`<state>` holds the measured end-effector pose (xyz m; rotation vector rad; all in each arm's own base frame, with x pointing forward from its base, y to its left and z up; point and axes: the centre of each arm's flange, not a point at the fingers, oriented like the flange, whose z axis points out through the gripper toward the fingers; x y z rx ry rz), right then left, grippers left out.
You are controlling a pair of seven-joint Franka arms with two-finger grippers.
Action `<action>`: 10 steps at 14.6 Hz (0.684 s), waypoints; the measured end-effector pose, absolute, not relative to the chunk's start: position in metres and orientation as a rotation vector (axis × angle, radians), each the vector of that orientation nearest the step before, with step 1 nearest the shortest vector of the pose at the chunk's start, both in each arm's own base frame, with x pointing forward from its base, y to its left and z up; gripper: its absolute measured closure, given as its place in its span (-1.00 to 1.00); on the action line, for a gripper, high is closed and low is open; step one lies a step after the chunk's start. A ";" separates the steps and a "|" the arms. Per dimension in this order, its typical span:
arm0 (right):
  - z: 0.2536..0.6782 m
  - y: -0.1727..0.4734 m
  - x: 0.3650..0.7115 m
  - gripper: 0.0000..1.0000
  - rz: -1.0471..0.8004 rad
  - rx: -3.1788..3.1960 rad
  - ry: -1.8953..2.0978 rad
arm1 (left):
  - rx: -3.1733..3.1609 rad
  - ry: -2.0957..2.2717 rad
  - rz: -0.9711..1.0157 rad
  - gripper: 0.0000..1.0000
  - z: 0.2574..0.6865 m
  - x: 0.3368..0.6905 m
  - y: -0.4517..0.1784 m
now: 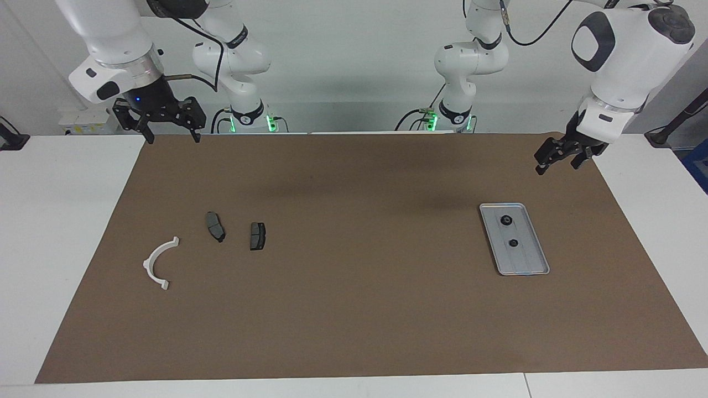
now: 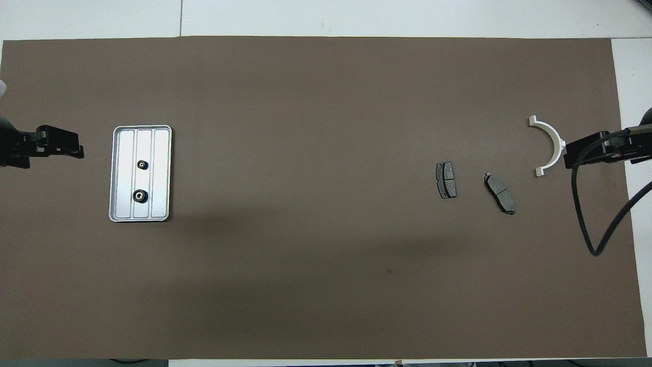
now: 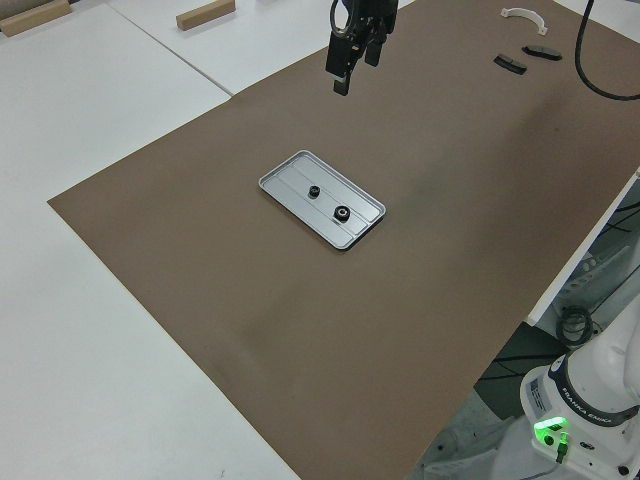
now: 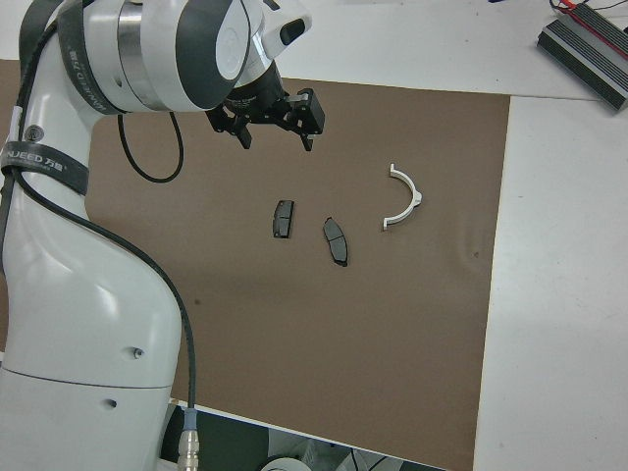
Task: Place bearing gear from tray to pile
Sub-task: 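Reach the left gripper over the silver tray toward a dark bearing, then grasp the bearing with the left gripper while the right gripper moves inward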
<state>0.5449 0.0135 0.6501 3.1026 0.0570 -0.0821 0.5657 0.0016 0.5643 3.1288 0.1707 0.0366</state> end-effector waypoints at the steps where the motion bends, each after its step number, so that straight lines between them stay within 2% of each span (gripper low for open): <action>1: 0.650 0.014 0.545 -1.00 -0.083 3.103 0.057 | 3.128 0.173 0.054 -1.00 0.549 0.568 0.002; 9: 0.643 0.014 0.545 -1.00 -0.105 3.102 0.058 | 3.128 0.170 0.087 -0.99 0.399 0.565 0.006; 10: 0.643 0.014 0.545 -1.00 -0.106 3.102 0.058 | 3.129 0.160 0.068 -0.82 0.383 0.565 0.006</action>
